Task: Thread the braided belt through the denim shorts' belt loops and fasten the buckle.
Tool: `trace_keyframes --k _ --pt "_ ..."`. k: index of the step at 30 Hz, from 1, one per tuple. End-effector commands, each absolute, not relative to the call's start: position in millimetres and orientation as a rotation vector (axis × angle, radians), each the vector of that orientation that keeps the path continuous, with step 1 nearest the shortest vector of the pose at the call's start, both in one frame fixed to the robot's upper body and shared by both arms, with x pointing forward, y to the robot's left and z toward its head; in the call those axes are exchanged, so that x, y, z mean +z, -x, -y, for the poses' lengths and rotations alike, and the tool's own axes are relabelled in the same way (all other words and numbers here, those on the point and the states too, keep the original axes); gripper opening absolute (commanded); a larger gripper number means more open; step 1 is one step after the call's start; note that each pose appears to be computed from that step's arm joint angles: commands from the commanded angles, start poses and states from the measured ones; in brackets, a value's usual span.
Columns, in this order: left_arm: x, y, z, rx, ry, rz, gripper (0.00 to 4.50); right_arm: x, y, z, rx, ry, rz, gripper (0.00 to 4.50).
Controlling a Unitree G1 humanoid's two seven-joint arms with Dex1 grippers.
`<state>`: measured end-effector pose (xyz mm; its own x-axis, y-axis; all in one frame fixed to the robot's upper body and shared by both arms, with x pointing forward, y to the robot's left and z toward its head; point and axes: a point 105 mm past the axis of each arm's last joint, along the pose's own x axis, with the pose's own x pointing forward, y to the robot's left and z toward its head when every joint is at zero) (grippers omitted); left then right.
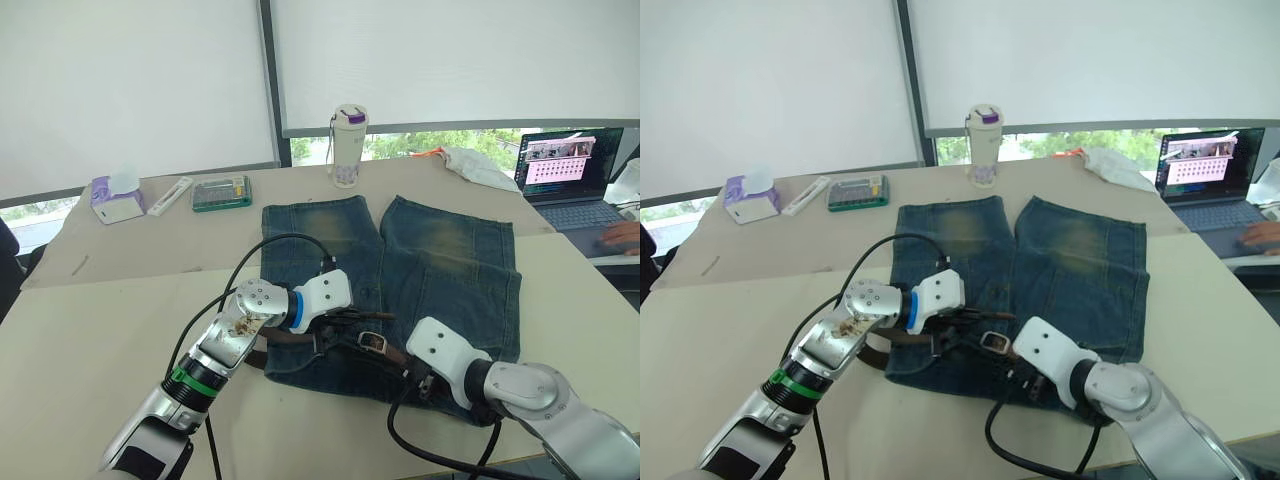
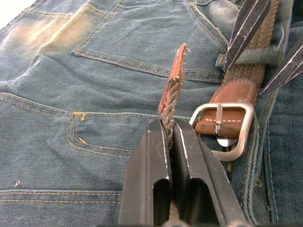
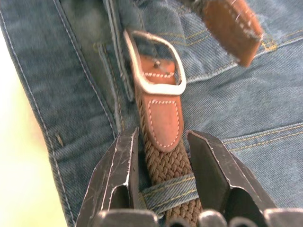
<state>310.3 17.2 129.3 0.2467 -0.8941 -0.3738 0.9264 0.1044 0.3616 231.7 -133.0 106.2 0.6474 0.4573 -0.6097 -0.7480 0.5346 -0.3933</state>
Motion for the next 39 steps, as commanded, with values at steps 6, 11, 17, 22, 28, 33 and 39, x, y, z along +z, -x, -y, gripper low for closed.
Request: trace_keyframes --k 6,11,17,22,28,33,39 --pt "138.4 -309.9 -17.7 -1.320 -0.599 -0.026 0.00 112.2 -240.3 130.6 0.738 0.720 -0.420 1.83" --pt "138.6 -310.1 -17.9 -1.318 -0.599 -0.022 0.00 114.4 -244.2 133.1 0.707 0.712 -0.416 1.07" --pt "139.2 -311.7 -18.4 -1.306 -0.598 -0.013 0.00 119.1 -244.8 139.0 0.641 0.647 -0.407 0.02" --pt "140.9 -313.9 -20.6 -1.282 -0.590 -0.002 0.00 128.1 -246.0 146.6 0.527 0.498 -0.372 0.02" --pt "146.9 -315.9 -22.8 -1.256 -0.571 0.020 0.00 129.9 -246.7 151.8 0.445 0.383 -0.368 0.02" --pt "149.4 -318.0 -22.5 -1.239 -0.563 0.029 0.00 130.3 -250.9 157.4 0.400 0.330 -0.375 0.02" --pt "148.5 -317.4 -22.5 -1.233 -0.552 0.024 0.00 129.7 -251.7 159.0 0.397 0.339 -0.385 0.02"
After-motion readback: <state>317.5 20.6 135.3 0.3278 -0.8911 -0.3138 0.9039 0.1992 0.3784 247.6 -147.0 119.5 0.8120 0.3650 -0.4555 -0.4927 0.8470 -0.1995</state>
